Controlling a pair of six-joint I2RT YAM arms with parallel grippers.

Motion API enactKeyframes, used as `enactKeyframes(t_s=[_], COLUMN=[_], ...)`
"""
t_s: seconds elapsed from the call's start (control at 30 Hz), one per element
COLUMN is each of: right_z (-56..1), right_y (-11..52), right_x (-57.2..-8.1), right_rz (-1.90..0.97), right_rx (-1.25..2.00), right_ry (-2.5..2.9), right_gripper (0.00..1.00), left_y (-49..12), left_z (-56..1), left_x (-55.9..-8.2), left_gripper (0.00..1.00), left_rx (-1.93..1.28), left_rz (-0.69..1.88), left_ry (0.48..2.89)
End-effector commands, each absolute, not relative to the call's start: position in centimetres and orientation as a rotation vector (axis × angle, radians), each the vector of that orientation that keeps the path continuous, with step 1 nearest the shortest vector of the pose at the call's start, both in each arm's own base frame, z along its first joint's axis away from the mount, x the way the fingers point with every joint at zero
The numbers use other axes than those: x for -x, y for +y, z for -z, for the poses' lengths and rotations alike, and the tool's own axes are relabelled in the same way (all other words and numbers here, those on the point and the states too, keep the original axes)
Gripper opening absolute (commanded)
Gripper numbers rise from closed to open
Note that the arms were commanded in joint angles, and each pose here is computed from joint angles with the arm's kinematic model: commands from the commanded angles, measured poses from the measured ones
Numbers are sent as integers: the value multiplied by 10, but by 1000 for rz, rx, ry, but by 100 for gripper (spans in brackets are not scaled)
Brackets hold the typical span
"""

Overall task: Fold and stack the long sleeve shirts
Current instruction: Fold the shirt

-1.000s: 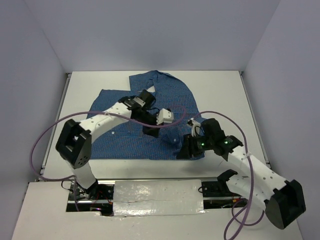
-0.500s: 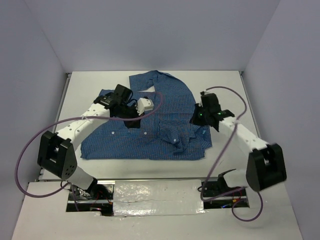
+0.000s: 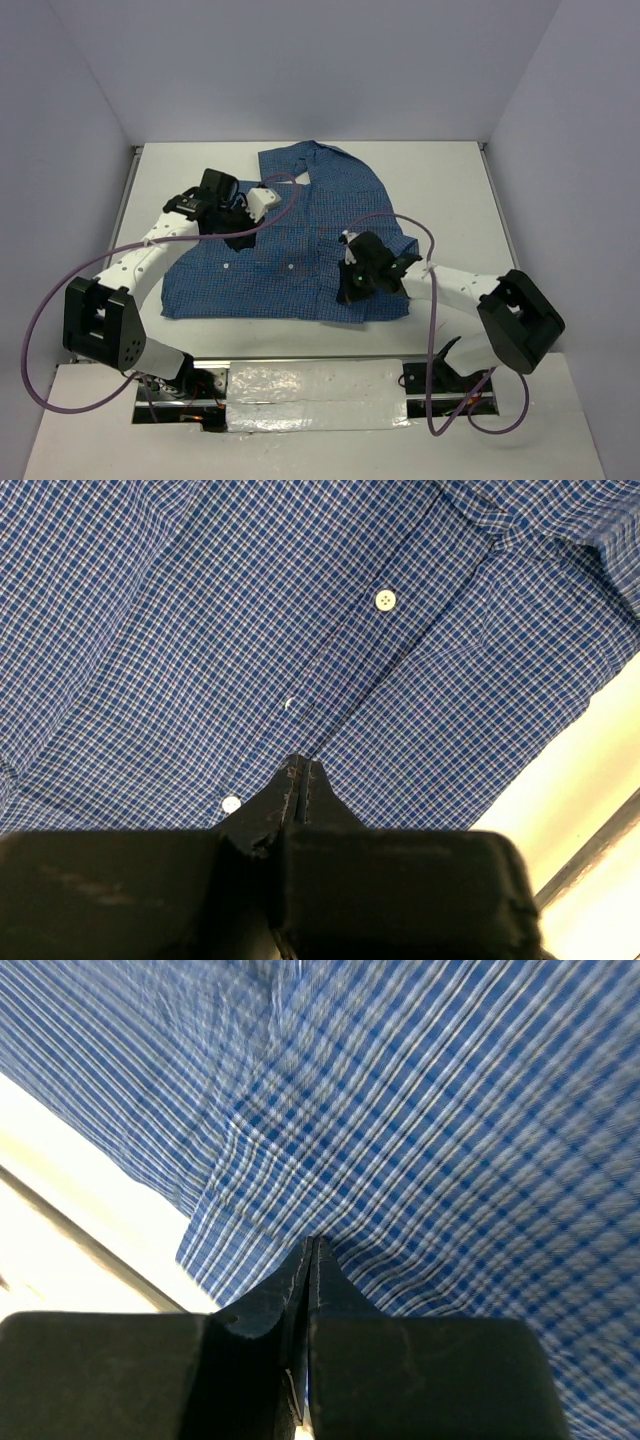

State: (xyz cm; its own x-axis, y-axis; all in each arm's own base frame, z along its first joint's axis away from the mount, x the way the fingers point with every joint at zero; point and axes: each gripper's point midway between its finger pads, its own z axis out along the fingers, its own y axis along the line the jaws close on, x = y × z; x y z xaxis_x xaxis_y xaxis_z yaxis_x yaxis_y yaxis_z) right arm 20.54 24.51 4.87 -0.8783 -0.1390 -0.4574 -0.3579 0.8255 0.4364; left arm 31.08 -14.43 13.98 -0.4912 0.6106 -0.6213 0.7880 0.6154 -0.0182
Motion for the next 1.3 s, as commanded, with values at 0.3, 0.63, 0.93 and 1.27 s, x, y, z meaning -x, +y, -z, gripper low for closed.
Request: enactKeyframes(t_s=[0.3,0.63,0.93,1.27], right_z=[-115,-85,-57,-40], right_y=[259,206,214,202], right_x=[-223,-176,-168,-181], right_rz=[-668,-876,-951,-906], right_rx=[405,-111,-148,-190], right_ry=[2446,2665,2738,2768], right_gripper=[19,55,55,0], left_y=[-129,-44,16,65], left_z=[-152,-123,-82,-42], left_x=[-313,-303,-294,-276], left_gripper=[14,31,38,37], left_rx=[-1074,-746,-493,-327], left_rz=[343,267,195,60], left_ry=[2274,2499,2659,2793])
